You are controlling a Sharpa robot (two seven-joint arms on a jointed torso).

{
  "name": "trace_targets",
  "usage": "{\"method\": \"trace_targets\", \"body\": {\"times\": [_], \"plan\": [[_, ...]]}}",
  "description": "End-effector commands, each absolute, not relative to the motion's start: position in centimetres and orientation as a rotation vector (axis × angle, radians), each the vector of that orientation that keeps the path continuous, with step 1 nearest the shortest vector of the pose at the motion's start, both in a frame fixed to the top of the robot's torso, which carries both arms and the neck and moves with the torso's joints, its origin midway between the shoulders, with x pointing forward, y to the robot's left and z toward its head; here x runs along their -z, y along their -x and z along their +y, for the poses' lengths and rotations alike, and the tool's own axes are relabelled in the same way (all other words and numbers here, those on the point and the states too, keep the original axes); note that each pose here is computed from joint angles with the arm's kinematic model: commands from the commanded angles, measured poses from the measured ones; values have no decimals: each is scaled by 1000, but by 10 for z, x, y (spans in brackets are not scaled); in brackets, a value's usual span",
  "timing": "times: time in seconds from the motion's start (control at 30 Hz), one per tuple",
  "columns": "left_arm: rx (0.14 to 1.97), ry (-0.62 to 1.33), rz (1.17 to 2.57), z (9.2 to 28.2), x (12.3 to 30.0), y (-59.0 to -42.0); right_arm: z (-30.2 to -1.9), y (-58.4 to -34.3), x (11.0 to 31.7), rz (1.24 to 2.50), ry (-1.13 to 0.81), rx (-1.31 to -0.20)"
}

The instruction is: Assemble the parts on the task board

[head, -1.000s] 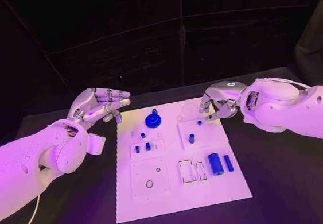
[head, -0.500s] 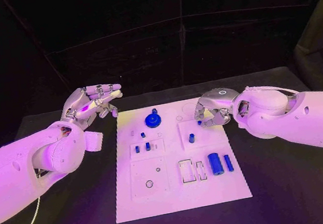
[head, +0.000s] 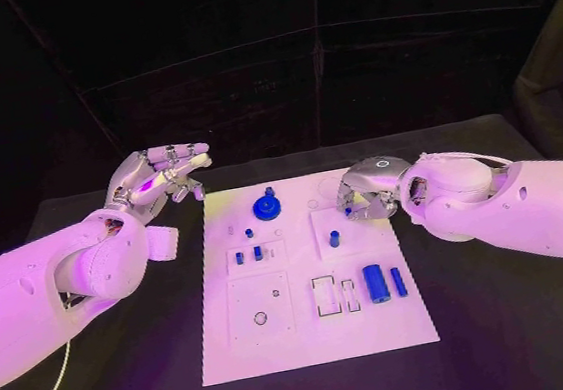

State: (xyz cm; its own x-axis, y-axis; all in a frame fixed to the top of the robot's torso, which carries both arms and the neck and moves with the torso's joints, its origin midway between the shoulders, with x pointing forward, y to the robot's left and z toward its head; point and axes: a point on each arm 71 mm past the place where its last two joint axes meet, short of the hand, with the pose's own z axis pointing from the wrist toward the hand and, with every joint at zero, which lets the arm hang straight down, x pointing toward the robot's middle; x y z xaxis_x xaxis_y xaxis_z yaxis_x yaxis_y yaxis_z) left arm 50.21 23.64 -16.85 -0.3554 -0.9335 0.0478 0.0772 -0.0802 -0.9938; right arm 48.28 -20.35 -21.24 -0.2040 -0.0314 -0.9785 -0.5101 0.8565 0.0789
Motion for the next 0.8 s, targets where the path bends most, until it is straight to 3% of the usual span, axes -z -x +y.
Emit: {"method": "trace_targets", "body": {"times": [0.03, 0.33, 0.53, 0.8], "plan": [[1567, 1005, 1356, 237, 167, -502, -203, -482, 217, 1776, 438, -444], [1557, 1013, 1364, 238, 168, -502, -201, -481, 219, 1775, 450, -423], [1552, 1016, 1367, 239, 169, -503, -200, -480, 215, 1706, 440, -407], [1546, 1019, 1368, 241, 169, -503, -196, -473, 205, 1619, 407, -465]]}}
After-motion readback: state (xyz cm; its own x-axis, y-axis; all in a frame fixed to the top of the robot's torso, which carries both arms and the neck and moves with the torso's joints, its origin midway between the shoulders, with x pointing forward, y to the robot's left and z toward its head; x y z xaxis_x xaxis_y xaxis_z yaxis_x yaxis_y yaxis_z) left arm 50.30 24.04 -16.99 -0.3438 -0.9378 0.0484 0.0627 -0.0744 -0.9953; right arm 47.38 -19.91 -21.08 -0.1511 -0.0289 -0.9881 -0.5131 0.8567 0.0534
